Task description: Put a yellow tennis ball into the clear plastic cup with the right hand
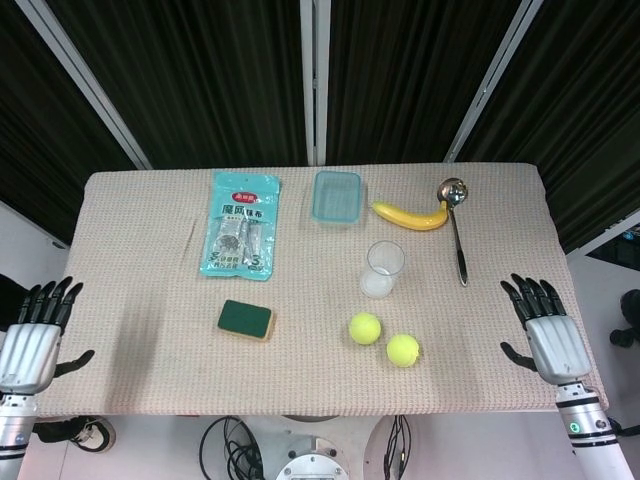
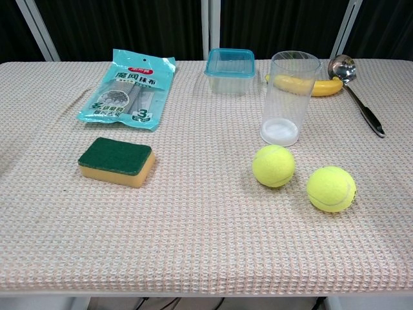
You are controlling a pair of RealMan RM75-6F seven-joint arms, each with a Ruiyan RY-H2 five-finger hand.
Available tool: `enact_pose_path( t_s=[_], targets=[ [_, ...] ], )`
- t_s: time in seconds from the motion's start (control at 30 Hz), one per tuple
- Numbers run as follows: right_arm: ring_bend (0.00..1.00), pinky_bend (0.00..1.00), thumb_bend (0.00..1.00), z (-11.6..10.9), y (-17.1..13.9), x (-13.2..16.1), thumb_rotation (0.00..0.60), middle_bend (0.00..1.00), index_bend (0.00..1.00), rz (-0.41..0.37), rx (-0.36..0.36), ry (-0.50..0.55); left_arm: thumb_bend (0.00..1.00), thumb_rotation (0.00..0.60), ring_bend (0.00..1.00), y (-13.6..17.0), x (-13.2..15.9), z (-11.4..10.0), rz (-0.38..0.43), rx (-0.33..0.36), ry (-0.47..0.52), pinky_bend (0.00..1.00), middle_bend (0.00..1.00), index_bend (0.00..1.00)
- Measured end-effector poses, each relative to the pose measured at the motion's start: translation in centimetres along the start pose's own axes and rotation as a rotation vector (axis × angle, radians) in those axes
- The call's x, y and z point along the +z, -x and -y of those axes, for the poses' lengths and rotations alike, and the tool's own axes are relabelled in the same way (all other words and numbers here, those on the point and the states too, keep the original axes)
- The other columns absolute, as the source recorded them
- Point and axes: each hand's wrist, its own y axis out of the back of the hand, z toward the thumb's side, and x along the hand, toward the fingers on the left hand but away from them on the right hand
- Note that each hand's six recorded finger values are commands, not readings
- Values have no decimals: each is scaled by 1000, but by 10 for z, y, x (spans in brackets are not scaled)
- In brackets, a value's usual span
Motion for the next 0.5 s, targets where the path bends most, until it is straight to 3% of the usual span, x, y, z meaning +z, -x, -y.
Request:
enact_pose_path(
  t_s=[0.2, 0.4, 0.5],
  targets=[
    [0, 0, 155, 15, 5, 45, 600, 0, 0, -181, 63, -4, 0, 600, 0, 1, 0, 3, -8, -9, -26, 0, 0, 0],
    [0, 0, 163, 46, 11, 84, 600, 0, 0, -299, 163, -44, 0, 600, 0, 5, -2, 2, -18, -2, -4, 0, 0, 0],
    [0, 0, 172, 61, 16, 96, 600, 0, 0, -320, 210, -46, 0, 600, 0, 6, -2, 1, -11, -5, 5, 0, 0, 0]
  ],
)
